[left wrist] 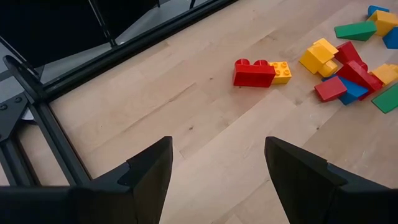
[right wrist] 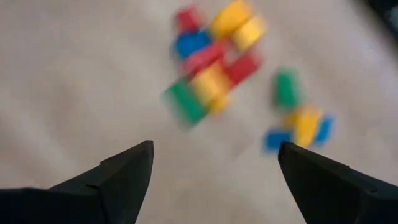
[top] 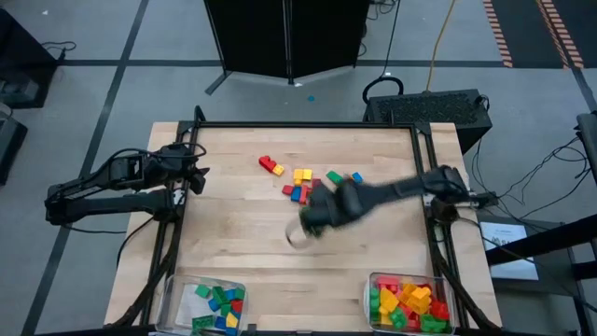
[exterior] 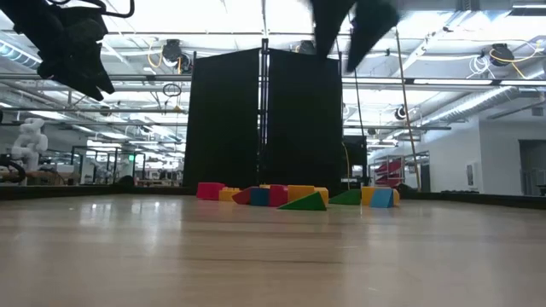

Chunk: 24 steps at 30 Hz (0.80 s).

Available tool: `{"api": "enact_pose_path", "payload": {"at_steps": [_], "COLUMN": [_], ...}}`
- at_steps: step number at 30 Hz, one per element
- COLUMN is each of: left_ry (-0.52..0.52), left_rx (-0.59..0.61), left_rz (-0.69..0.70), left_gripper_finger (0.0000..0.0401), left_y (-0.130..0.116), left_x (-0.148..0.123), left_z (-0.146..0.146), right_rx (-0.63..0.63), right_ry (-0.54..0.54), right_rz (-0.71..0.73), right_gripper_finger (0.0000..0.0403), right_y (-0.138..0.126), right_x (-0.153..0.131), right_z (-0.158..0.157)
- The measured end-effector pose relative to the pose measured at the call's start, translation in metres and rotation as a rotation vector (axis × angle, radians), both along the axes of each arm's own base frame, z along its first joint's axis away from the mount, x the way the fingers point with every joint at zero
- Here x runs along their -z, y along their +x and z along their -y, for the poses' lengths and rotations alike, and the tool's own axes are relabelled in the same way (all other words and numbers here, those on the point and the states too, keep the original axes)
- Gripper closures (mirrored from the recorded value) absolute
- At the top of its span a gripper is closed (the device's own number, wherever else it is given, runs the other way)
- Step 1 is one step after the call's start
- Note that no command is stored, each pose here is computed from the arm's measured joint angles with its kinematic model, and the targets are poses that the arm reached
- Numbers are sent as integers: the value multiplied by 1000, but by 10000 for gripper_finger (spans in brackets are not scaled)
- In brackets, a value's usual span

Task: Sort blocks by size
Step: Put the yellow game piece into the right transparent bin

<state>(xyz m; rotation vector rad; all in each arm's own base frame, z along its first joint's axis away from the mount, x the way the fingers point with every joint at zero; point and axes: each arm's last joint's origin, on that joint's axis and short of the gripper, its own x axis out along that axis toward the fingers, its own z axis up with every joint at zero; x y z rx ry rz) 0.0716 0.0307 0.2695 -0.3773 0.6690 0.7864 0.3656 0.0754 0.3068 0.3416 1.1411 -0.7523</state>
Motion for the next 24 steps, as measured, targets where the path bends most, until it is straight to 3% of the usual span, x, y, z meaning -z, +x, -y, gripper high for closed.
{"api": "enact_pose_path", "payload": {"at_steps": [4, 10, 17, 20, 24], "left_ry": [0, 0, -1, 0, -1], "left_rx": [0, 0, 0, 0, 0], "left_rz": [0, 0, -1, 0, 0], "left_gripper_finger": [146, 146, 146, 146, 146], "left_y": [0, 0, 0, 0, 0], "left_x": [0, 0, 0, 0, 0], "left_z": [0, 0, 0, 0, 0], "right_rx": [-104, -217, -301, -326, -357], "right_ry": [-23, 76, 134, 206, 216], "right_rz": [-41, -184, -344, -356, -378], "right_gripper_finger": [66, 65, 65, 65, 65], "right_y": [24, 43, 59, 63, 68], "right_x": [12, 52, 106, 122, 138], "right_z": [55, 103, 120, 122, 123]}}
